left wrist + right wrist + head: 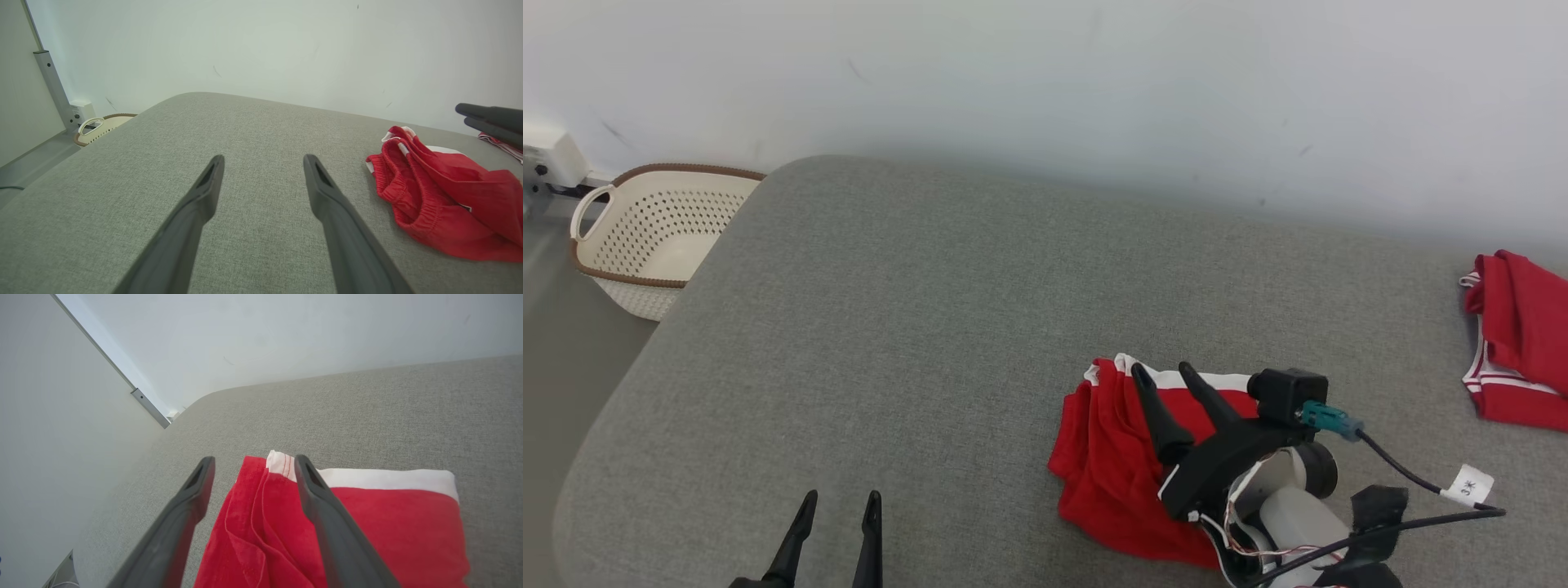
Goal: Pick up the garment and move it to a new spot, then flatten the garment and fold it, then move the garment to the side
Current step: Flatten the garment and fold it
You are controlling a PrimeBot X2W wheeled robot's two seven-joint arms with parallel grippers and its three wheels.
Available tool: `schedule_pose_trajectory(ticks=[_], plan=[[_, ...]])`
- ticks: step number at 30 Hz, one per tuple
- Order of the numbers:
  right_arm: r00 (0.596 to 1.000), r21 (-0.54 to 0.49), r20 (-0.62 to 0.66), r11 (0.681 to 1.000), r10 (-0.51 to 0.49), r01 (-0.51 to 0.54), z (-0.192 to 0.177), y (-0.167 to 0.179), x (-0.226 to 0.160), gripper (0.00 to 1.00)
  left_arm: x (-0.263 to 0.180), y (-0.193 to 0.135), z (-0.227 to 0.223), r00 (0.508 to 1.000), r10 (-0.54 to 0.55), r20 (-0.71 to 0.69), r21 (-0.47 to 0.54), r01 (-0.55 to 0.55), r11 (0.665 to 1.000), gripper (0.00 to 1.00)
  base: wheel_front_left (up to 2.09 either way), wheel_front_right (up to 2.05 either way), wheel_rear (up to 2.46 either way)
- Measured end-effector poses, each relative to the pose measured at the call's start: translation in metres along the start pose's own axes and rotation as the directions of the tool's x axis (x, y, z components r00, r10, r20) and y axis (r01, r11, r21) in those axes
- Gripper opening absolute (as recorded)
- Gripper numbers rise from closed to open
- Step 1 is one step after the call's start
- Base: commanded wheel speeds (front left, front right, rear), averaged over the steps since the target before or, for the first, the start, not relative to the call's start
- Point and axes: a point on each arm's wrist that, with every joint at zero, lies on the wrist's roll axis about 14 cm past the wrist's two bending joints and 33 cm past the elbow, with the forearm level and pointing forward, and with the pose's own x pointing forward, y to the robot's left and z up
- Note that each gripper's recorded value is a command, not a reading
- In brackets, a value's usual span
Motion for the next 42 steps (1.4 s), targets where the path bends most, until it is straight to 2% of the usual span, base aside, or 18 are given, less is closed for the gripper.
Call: schedule_pose_trajectory(ticks=[3, 9, 13, 19, 20, 21, 22, 23, 25, 27, 31, 37, 42], plan=[[0.996, 0.005, 0.093, 1.0, -0.004, 0.003, 0.028, -0.005, -0.004, 1.0, 0.002, -0.002, 0.0, 1.0, -0.006, 0.001, -0.003, 0.006, 1.0, 1.0, 0.0, 0.0, 0.0], [0.97, -0.039, 0.22, 0.992, -0.105, 0.117, 0.066, -0.052, -0.031, 1.0, 0.007, -0.01, 0.001, 1.0, -0.027, 0.009, -0.01, 0.027, 1.0, 1.0, 0.0, 0.0, 0.0], [0.958, -0.075, 0.214, 0.975, -0.191, 0.211, 0.062, -0.083, -0.051, 1.0, 0.008, -0.012, 0.001, 0.999, -0.035, 0.007, -0.011, 0.035, 0.999, 1.0, 0.0, 0.0, 0.0], [0.956, -0.101, 0.149, 0.957, -0.254, 0.27, 0.036, -0.1, -0.063, 1.0, 0.006, -0.011, 0.0, 1.0, -0.031, 0.003, -0.011, 0.031, 0.999, 1.0, 0.0, 0.0, 0.0], [0.956, -0.11, 0.137, 0.955, -0.259, 0.274, 0.031, -0.1, -0.064, 0.95, 0.006, -0.01, -0.001, 1.0, -0.03, 0.002, -0.011, 0.03, 0.999, 1.0, 0.0, 0.0, 0.0], [0.956, -0.105, 0.127, 0.955, -0.263, 0.277, 0.026, -0.101, -0.064, 0.47, 0.006, -0.01, -0.001, 1.0, -0.029, 0.001, -0.01, 0.029, 1.0, 1.0, 0.0, 0.0, 0.0], [0.957, -0.095, 0.116, 0.956, -0.266, 0.277, 0.021, -0.1, -0.063, 0.11, 0.006, -0.01, -0.001, 1.0, -0.028, 0.0, -0.01, 0.028, 1.0, 1.0, 0.0, 0.0, 0.0], [0.958, -0.092, 0.11, 0.957, -0.265, 0.275, 0.016, -0.098, -0.063, 0.0, 0.006, -0.009, -0.002, 1.0, -0.026, -0.001, -0.01, 0.026, 1.0, 1.0, 0.0, 0.0, 0.0], [0.961, -0.113, 0.092, 0.956, -0.262, 0.272, 0.01, -0.098, -0.062, 0.0, 0.006, -0.009, -0.002, 1.0, -0.025, -0.002, -0.009, 0.025, 1.0, 1.0, 0.0, 0.0, 0.0], [0.965, -0.158, 0.03, 0.952, -0.26, 0.261, -0.015, -0.098, -0.063, 0.0, 0.006, -0.007, -0.001, 1.0, -0.021, 0.0, -0.008, 0.021, 1.0, 1.0, 0.0, 0.0, 0.0], [0.968, -0.149, -0.016, 0.958, -0.25, 0.245, -0.036, -0.091, -0.059, 0.0, 0.006, -0.003, -0.001, 1.0, -0.009, 0.001, -0.004, 0.009, 1.0, 1.0, 0.0, 0.0, 0.0], [0.973, -0.173, -0.061, 0.962, -0.224, 0.211, -0.049, -0.084, -0.05, 0.0, 0.004, 0.002, -0.002, 1.0, 0.004, -0.003, 0.001, -0.004, 1.0, 1.0, 0.0, 0.0, 0.0], [0.984, -0.165, -0.054, 0.974, -0.167, 0.156, -0.049, -0.062, -0.036, 0.0, 0.003, 0.006, -0.002, 1.0, 0.014, -0.006, 0.004, -0.014, 1.0, 1.0, 0.0, 0.0, 0.0]])
